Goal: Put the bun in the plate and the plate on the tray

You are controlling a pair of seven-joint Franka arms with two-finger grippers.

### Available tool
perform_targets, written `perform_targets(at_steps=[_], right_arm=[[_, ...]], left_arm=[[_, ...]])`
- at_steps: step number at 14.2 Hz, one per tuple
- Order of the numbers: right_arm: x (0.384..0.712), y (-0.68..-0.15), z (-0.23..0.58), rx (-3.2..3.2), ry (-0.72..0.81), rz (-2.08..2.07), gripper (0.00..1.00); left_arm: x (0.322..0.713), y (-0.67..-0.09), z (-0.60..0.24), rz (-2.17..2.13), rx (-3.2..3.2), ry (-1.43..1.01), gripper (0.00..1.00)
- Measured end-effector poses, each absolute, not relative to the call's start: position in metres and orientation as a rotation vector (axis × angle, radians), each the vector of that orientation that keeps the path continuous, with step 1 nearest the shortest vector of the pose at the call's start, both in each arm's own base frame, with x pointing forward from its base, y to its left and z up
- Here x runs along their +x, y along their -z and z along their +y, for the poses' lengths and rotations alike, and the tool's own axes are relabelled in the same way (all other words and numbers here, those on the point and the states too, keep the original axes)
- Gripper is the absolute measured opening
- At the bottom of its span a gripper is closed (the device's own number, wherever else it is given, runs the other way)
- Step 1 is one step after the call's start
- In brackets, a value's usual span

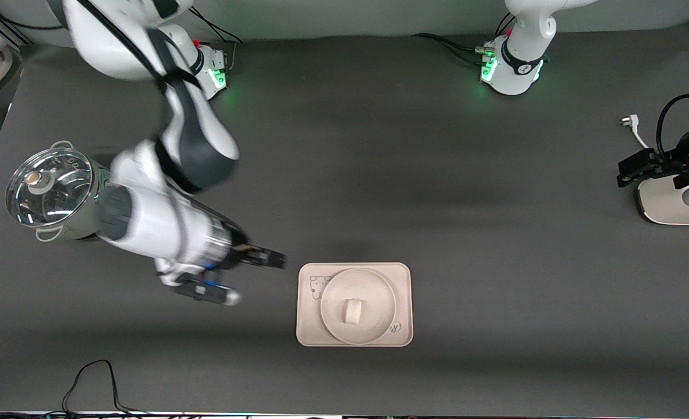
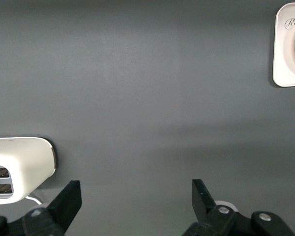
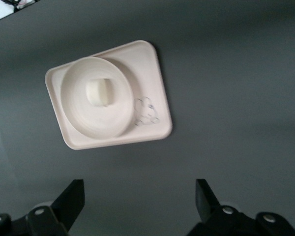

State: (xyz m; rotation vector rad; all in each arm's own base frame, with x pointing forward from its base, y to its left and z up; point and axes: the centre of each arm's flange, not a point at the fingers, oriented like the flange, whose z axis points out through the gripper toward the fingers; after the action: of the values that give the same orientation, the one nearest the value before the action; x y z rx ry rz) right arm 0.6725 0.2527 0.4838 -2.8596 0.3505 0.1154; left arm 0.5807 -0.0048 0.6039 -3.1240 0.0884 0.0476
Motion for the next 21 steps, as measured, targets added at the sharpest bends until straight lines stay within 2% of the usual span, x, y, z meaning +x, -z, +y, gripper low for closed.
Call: perform_targets(at_steps=[4, 7, 9, 21], right_arm=[[0.627, -0.574, 0.14, -2.937, -0.136, 0.197, 1.0], [0.584, -0.604, 0.059, -2.999, -0.124, 0.094, 1.0], [0.564, -0.609, 0.034, -3.049, -0.125, 0.052, 1.0], [0.56, -0.599, -0.001, -3.113, -0.147, 0.043, 1.0]], left_arm=[[0.581, -0.604, -0.005, 0.089, -3.124, -0.048, 1.0], [0.581, -0.604, -0.005, 0.089, -3.124, -0.048, 1.0], [0.581, -0.604, -0.005, 0.089, -3.124, -0.048, 1.0], [0.581, -0.604, -0.005, 0.089, -3.124, -0.048, 1.0]])
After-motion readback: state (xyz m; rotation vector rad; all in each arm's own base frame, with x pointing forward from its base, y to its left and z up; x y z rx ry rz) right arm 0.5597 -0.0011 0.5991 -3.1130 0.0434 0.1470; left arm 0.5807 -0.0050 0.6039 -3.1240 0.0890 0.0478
